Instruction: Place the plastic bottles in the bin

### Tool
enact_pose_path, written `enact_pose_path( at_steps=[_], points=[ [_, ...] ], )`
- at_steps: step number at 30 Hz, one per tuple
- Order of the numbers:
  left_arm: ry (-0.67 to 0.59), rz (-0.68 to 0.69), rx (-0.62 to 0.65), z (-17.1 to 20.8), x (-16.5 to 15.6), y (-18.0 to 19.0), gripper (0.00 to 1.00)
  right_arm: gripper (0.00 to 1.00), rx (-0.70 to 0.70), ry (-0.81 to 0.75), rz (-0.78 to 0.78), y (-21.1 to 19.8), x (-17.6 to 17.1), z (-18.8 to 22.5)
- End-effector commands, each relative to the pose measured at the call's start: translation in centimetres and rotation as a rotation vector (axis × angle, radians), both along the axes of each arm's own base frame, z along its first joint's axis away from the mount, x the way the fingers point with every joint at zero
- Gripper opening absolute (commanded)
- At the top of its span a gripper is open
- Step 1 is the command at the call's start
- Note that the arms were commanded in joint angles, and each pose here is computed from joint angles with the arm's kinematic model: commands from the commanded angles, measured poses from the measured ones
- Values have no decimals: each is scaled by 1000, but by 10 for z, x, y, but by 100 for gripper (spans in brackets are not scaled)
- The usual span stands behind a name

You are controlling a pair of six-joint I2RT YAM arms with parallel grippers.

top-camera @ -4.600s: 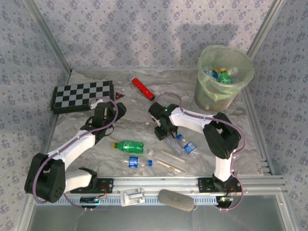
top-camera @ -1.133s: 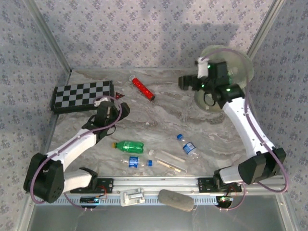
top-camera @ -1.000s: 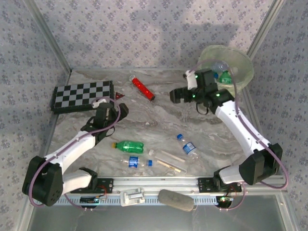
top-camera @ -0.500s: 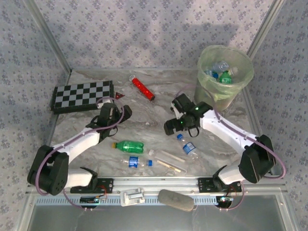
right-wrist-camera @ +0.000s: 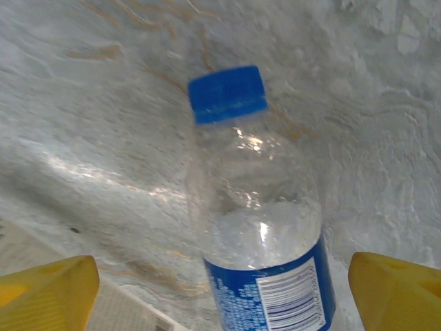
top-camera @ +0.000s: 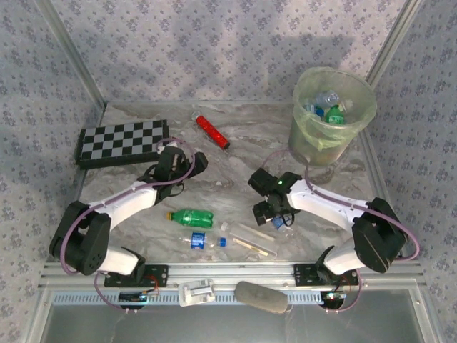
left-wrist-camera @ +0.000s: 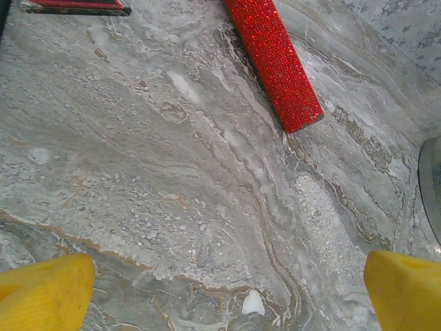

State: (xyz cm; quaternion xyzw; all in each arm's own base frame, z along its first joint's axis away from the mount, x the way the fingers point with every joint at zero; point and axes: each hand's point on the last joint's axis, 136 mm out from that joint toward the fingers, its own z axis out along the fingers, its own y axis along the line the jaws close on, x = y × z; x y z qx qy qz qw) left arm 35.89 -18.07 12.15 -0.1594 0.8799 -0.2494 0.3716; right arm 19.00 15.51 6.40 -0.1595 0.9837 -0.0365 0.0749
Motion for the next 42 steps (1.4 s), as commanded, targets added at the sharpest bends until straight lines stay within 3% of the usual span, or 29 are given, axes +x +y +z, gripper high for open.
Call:
enact_pose_path(
  at_steps=[1,21,28,35,42],
  points=[
    [-24,-37,-10,9,6,-11,100,90,-28,5,-46,-11,-4,-10],
    [-21,-37,9,11,9,-13,100,69,-2,40,-58,-16,-2,-48],
    [-22,-31,17,11,9,-11,100,54,9,34,-59,-14,1,-48],
    [-28,-24,22,12,8,-9,100,50,61,-45,-44,-4,21,-22],
    [-43,-17,25,18,5,-5,100,49,306,-224,5,32,76,44]
  ],
)
